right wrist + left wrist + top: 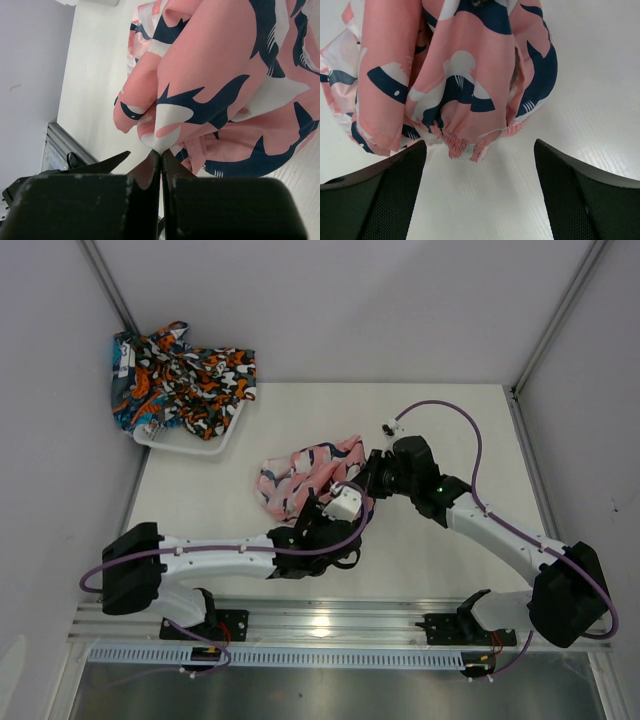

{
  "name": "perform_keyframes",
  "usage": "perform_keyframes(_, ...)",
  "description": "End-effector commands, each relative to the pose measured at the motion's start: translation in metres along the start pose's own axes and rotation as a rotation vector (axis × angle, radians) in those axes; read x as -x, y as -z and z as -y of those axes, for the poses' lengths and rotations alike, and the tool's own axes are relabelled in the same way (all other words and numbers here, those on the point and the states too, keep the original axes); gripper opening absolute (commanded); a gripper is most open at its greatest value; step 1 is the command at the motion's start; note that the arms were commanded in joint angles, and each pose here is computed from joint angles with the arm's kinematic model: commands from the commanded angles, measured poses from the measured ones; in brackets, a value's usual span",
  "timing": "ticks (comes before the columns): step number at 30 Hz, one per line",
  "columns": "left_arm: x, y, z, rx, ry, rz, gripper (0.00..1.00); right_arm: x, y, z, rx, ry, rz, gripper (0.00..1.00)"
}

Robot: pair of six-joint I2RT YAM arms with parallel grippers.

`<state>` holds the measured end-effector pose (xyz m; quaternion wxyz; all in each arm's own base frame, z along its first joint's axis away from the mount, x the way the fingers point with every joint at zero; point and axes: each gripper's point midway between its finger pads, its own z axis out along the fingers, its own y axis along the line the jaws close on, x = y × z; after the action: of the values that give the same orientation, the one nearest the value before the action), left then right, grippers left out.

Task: Fold and stack the shorts
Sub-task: Flatten the shorts out

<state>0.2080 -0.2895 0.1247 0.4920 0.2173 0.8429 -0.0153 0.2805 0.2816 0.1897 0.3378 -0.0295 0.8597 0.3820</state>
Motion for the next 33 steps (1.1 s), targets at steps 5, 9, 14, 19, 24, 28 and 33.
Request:
perform_keyframes(5, -0.001, -0.015, 0.013, -0.04, -0.006, -0.002, 0.79, 0.027, 0.012, -0.026, 0.051, -0.011, 0.075, 0.0)
perform_keyframes(9, -0.009, -0.022, 0.018, -0.041, -0.013, -0.02, 0.74, 0.028, 0.011, -0.028, 0.056, -0.014, 0.072, 0.0)
perform_keyframes(14, -0.018, -0.031, 0.011, 0.008, -0.007, -0.05, 0.57, 0.028, 0.011, -0.029, 0.058, -0.018, 0.073, 0.0)
perform_keyframes(19, -0.019, -0.035, 0.002, 0.044, 0.028, -0.069, 0.54, 0.028, 0.013, -0.032, 0.069, -0.025, 0.067, 0.0)
perform_keyframes(24, -0.022, -0.04, -0.013, 0.11, 0.03, -0.1, 0.52, 0.03, 0.017, -0.037, 0.077, -0.032, 0.066, 0.0)
perform_keyframes(28, -0.015, -0.043, -0.015, 0.14, 0.026, -0.101, 0.63, 0.032, 0.019, -0.041, 0.09, -0.045, 0.066, 0.0)
perform_keyframes(33, -0.007, -0.042, -0.007, 0.092, 0.048, -0.08, 0.8, 0.032, 0.017, -0.042, 0.086, -0.053, 0.06, 0.0)
